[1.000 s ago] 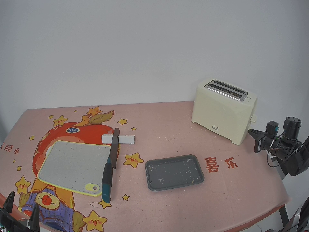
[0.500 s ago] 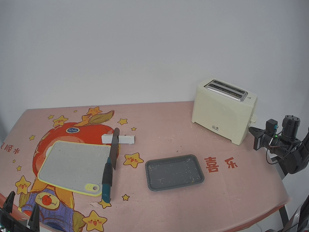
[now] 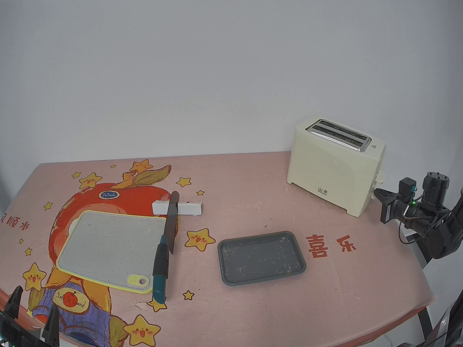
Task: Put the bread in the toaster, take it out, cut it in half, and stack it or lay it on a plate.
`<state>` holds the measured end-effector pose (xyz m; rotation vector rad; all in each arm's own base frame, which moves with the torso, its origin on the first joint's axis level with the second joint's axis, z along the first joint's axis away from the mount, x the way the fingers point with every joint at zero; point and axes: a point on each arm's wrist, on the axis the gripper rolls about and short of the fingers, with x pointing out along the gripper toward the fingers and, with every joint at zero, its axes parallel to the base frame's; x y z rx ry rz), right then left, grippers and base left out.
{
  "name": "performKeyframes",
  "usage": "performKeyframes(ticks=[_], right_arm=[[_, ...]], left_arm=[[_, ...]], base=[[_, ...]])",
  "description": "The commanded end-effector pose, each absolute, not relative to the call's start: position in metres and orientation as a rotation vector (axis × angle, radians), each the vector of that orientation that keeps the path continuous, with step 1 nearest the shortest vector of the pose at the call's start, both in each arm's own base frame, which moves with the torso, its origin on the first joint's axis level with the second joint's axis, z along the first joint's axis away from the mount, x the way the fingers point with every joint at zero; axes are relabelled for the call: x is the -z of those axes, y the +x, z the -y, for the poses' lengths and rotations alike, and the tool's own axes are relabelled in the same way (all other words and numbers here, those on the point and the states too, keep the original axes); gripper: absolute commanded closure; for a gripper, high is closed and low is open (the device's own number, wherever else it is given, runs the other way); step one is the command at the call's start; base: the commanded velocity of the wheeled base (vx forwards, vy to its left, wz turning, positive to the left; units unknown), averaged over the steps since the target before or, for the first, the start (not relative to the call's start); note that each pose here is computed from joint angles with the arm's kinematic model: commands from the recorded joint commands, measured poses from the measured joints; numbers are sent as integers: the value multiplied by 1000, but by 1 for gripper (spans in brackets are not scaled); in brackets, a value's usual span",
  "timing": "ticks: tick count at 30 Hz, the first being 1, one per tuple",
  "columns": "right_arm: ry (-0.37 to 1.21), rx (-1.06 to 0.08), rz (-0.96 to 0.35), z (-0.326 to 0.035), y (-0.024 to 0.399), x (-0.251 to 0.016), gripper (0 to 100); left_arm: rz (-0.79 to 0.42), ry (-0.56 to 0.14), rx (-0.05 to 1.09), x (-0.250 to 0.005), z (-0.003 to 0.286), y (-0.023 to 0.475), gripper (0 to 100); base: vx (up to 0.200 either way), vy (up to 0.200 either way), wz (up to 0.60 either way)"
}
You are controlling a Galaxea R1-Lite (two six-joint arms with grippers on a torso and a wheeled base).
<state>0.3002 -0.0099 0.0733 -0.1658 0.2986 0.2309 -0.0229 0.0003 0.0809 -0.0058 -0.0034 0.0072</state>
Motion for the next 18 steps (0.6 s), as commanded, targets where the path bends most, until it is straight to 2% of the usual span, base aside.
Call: performKeyframes(ticks=[1, 18], right_arm=[[-165, -231, -310, 10, 300, -71, 100], [-166, -226, -318, 11, 298, -70, 100]], left_arm=[[3, -6, -8, -76, 0, -23, 0], [3, -6, -8, -76, 0, -23, 0]], base=[[0, 0, 0], [0, 0, 0]])
